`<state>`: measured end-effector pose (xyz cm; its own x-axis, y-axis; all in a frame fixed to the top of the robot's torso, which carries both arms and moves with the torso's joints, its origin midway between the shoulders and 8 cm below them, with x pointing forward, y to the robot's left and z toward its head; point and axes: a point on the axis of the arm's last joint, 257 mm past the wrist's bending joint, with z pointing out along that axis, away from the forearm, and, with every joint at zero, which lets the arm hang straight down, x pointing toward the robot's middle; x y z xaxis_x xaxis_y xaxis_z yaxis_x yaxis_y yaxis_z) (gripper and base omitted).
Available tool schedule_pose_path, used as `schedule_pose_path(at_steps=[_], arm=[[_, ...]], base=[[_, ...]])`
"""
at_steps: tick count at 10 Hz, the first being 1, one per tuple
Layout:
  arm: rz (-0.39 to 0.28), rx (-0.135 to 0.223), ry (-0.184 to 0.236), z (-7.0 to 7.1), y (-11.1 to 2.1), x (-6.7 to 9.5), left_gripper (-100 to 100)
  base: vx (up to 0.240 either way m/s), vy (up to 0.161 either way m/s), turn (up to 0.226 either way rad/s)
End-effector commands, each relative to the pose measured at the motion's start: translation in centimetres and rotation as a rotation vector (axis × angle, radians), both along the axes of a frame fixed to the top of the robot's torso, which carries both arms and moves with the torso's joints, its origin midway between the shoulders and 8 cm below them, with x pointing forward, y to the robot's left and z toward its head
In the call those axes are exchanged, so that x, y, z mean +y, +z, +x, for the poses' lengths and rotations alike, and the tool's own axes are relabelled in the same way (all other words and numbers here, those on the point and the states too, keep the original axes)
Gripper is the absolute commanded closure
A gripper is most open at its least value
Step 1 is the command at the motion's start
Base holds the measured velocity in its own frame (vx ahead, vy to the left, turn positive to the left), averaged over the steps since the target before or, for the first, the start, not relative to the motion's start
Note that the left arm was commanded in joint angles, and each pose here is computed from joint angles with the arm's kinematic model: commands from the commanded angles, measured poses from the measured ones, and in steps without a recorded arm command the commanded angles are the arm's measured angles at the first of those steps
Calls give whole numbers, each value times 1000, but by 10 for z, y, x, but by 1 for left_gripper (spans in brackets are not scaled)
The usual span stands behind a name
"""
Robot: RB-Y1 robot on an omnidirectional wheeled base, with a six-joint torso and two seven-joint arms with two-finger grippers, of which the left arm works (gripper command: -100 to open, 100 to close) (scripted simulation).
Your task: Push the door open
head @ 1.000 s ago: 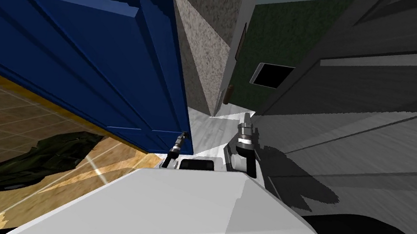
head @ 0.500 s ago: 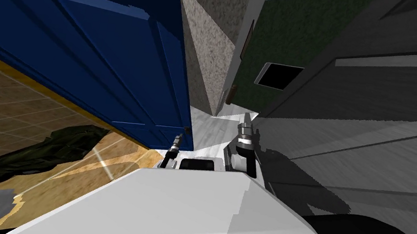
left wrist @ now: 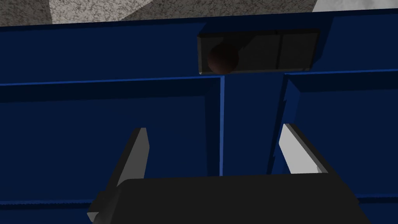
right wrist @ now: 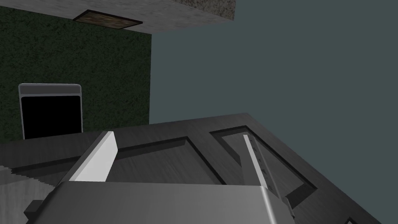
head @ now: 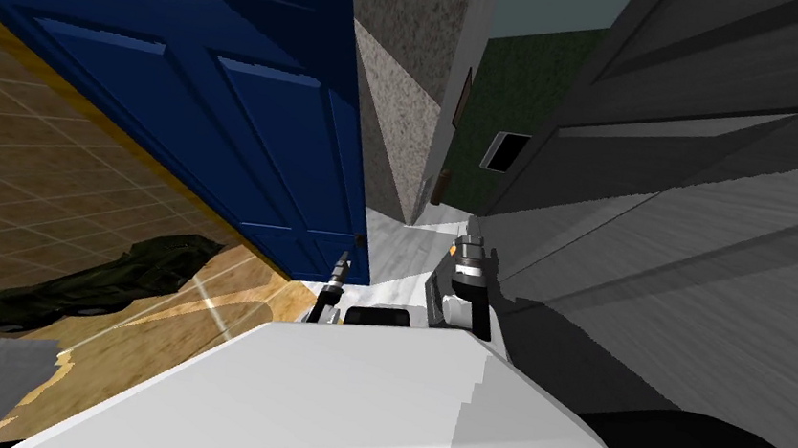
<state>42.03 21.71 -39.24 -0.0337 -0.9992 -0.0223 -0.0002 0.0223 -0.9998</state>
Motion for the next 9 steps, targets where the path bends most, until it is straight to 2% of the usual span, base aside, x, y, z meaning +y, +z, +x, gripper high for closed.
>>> schedule_pose_path(at_steps=[1, 6, 8, 9], arm=[[6, -4, 2, 0, 0, 3, -100], [3, -16, 17, -1, 1, 7, -100], [1, -16, 17, -1, 1, 6, -100], [1, -16, 17, -1, 1, 6, 100]], base=[[175, -4, -17], [233, -5, -25], [141, -1, -9], [-16, 0, -6]])
